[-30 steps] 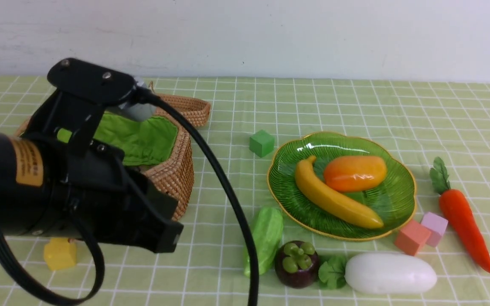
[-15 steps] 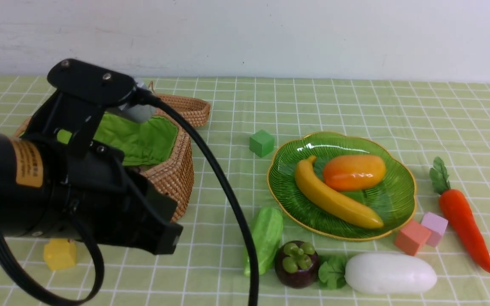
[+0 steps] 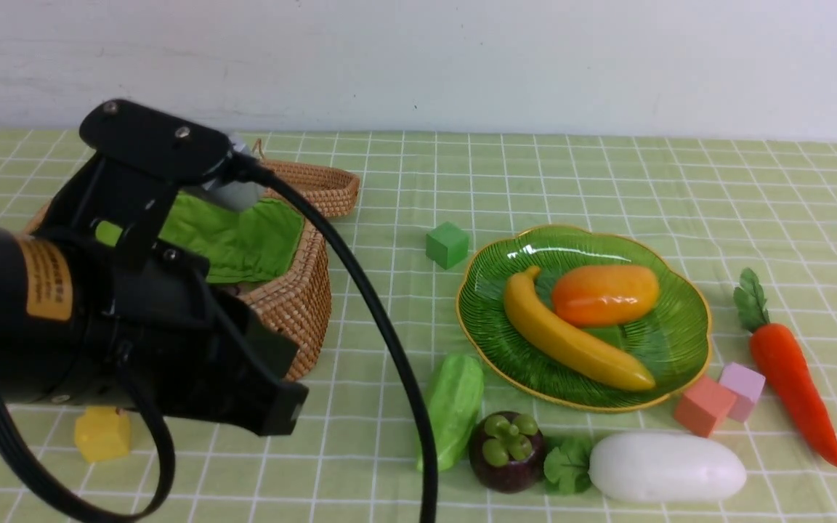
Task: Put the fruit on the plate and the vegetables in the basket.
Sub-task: Take a chayote with your left arm and place it on the basket on the left, then use the right arm to grab a mangosteen and put it into the right plate
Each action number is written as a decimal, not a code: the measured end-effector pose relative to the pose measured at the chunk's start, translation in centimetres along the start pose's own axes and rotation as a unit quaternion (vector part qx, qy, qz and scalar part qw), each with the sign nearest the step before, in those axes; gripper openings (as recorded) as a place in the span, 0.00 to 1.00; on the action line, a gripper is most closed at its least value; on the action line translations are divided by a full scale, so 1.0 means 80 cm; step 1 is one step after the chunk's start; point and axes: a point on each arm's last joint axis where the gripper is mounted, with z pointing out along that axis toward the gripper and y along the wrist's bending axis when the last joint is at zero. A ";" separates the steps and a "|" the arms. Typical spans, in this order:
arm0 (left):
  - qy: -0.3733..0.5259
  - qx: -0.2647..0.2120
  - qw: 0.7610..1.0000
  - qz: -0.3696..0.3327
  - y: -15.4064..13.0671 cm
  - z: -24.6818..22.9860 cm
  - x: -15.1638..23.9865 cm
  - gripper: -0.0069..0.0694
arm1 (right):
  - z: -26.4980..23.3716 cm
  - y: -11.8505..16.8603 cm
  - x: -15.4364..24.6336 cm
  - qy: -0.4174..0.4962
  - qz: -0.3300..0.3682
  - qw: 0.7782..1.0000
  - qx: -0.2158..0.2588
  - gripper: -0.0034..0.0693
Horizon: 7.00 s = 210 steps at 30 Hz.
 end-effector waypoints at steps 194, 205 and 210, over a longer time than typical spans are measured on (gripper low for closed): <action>0.137 0.029 0.976 0.168 -0.040 0.084 -0.067 0.07 | 0.013 0.007 -0.032 0.000 -0.061 0.997 -0.057 0.37; 0.121 0.011 0.984 0.130 -0.036 0.055 -0.065 0.07 | 0.035 0.006 -0.028 0.075 -0.002 0.993 -0.090 0.37; 0.074 0.018 0.990 0.116 -0.030 -0.003 -0.032 0.07 | 0.081 0.002 -0.038 0.128 0.035 0.982 -0.137 0.28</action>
